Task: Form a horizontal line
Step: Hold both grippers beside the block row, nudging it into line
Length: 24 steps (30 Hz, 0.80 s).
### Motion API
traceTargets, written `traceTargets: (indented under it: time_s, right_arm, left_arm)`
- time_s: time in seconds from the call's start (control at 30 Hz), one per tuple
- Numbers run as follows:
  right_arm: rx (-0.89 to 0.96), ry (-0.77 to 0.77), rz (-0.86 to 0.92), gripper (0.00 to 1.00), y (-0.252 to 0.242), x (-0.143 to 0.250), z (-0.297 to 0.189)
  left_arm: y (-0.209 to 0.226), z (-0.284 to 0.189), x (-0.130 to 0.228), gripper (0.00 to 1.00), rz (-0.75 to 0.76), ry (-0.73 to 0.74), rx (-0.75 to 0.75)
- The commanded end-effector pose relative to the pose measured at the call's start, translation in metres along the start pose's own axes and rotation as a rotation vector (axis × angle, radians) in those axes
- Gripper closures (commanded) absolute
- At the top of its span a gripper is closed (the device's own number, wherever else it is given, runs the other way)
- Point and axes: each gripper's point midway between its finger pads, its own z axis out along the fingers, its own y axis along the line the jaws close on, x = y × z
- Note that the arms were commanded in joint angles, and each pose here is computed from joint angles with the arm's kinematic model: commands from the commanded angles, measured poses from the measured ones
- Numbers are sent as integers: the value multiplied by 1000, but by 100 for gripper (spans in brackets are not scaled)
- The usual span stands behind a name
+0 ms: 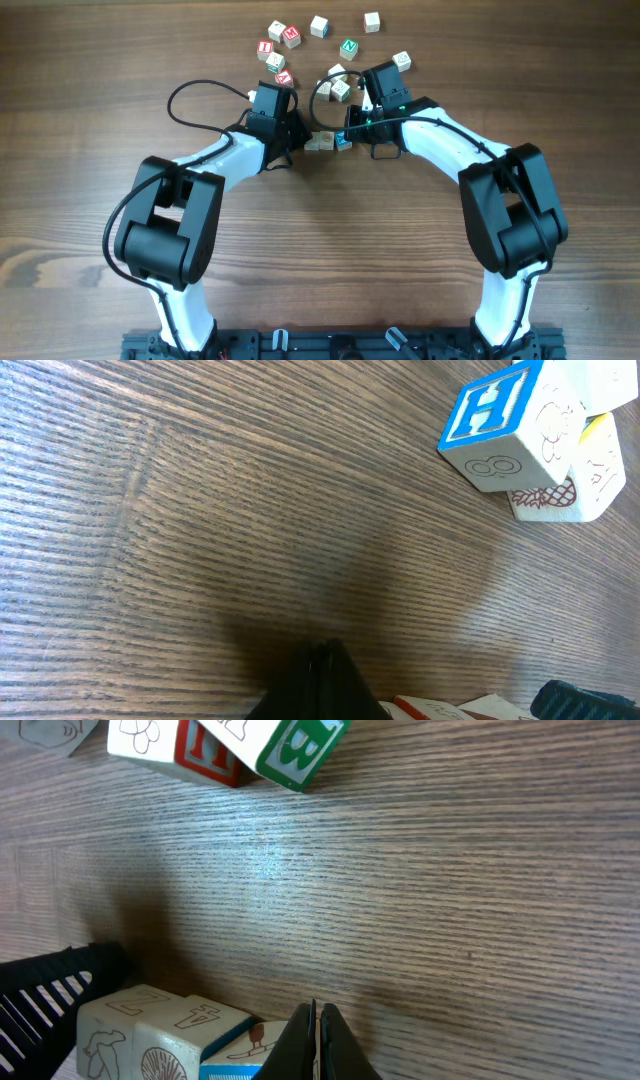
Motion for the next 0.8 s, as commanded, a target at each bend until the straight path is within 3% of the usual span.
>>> traceTargets:
  time_s: [0.0, 0.47, 0.77]
  right_arm:
    - [-18, 49, 43, 95, 2, 14, 10]
    - [96, 46, 93, 95, -20, 18, 9]
    - [76, 101, 113, 96, -17, 29, 9]
  left_arm:
    - [16, 12, 22, 96, -14, 58, -38]
    - [18, 12, 24, 96, -16, 67, -47]
    - [20, 11, 26, 96, -17, 76, -55]
